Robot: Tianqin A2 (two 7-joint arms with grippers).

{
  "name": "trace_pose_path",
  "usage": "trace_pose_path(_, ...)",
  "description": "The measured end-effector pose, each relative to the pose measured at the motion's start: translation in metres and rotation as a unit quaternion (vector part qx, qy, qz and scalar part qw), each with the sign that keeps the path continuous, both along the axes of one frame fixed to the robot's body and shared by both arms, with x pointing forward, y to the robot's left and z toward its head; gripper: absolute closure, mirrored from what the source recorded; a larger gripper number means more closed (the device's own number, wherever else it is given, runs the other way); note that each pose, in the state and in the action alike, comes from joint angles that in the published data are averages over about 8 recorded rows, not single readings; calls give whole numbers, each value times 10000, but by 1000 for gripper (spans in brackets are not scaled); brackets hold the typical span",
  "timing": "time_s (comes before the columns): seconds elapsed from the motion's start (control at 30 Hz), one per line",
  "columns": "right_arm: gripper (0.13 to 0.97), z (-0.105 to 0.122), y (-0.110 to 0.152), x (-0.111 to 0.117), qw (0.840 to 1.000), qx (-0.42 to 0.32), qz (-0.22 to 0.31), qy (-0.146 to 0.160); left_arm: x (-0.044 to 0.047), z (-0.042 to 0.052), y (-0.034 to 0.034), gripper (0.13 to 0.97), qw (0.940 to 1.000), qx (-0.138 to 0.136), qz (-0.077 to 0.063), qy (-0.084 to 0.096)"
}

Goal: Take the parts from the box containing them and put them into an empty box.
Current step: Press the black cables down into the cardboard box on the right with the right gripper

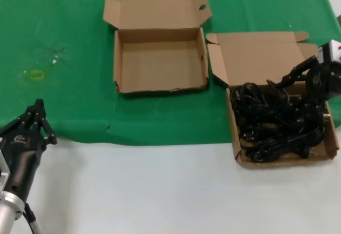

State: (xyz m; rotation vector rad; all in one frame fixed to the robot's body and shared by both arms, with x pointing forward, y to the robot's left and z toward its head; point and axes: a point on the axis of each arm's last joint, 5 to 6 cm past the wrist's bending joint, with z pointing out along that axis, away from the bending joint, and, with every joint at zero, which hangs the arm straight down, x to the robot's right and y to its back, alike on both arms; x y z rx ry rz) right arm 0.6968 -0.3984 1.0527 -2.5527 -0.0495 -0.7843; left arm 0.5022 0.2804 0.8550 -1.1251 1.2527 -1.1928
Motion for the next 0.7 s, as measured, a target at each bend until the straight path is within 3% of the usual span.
trace_pose_path(0.1,692,-1,11,2,10000,3,4,4,0,0,0,953,10000,0,0,0)
trace_pose_path(0.37,769,9,20,-5,10000,-2,-3,17,0,0,0,953,10000,0,0,0)
trace_pose_path(0.5,769,-5,17,-13,10000,-4,-7,32,0,0,0,953,10000,0,0,0)
trace_pose_path(0.7,850,-31,10,-29,10000,-4,-12,53,0,0,0,953,10000,0,0,0)
